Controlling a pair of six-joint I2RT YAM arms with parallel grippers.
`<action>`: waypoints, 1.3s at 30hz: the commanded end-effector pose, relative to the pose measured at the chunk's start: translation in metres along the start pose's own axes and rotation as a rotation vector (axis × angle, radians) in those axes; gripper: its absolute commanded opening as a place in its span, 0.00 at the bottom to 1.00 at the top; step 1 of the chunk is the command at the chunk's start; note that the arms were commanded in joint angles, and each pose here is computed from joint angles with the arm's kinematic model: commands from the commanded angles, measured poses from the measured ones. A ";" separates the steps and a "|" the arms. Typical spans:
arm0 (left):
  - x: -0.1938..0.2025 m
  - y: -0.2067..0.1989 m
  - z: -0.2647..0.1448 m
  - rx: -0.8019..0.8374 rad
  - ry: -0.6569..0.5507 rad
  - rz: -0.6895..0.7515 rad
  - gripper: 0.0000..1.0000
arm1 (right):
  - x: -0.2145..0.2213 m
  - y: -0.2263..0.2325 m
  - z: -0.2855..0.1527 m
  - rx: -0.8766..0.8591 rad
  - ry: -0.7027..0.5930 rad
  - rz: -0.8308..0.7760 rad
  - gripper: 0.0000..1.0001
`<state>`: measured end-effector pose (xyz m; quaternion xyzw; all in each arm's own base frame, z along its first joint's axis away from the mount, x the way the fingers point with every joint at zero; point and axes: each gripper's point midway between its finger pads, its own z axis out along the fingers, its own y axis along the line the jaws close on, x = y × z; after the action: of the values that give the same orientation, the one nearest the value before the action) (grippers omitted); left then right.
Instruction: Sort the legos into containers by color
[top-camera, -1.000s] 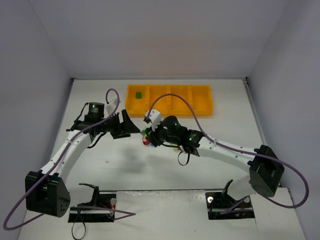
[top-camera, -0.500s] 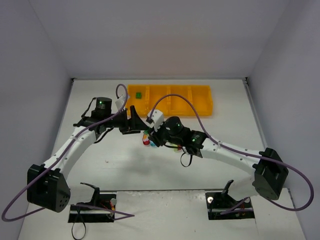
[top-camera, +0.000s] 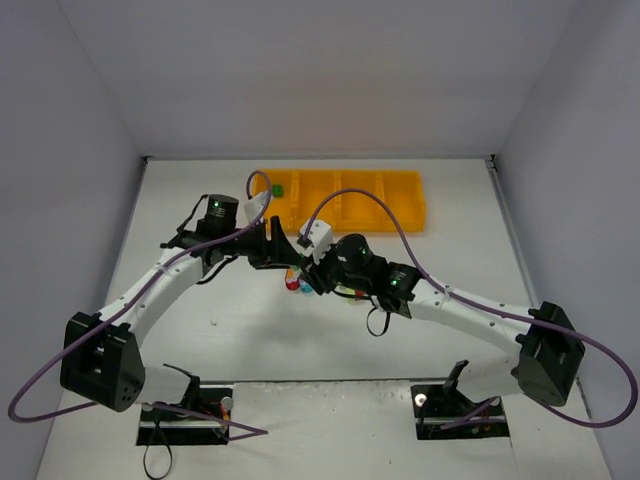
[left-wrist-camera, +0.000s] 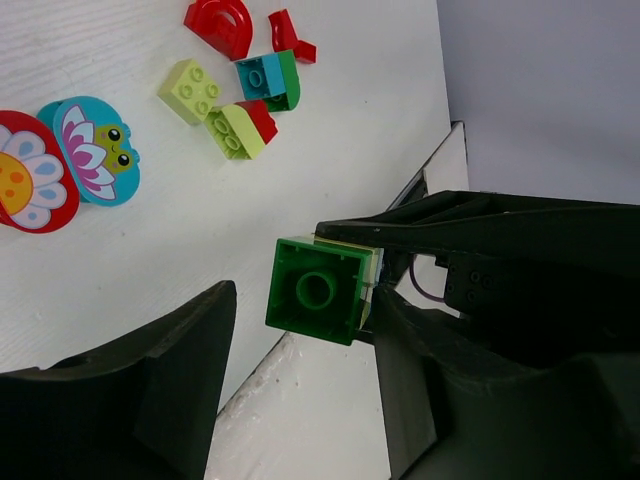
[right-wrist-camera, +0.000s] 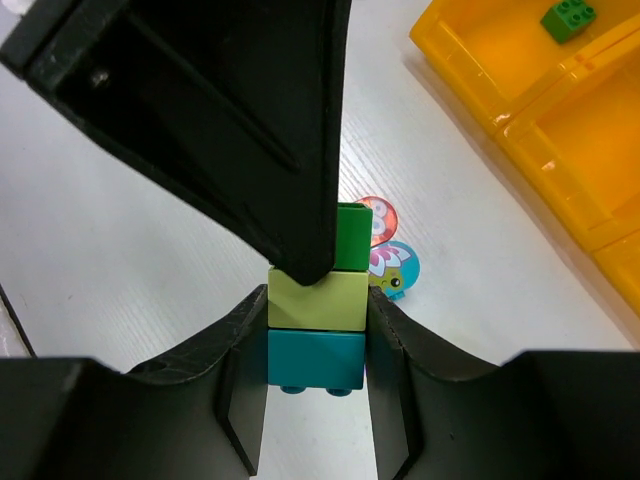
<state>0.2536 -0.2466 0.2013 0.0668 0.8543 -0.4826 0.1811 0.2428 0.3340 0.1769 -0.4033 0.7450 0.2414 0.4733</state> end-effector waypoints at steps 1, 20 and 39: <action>-0.028 -0.030 -0.010 0.076 -0.093 0.129 0.50 | -0.029 -0.001 -0.012 0.007 -0.096 0.000 0.00; -0.019 -0.034 -0.003 0.167 -0.041 0.136 0.50 | -0.027 0.001 -0.014 -0.001 -0.096 0.007 0.00; -0.019 -0.029 0.003 0.172 -0.007 0.127 0.00 | -0.020 -0.003 -0.013 0.017 -0.084 0.006 0.00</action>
<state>0.2568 -0.2599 0.2068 0.1027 0.8252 -0.5267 0.1760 0.2374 0.3280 0.1750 -0.4012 0.7495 0.2426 0.4675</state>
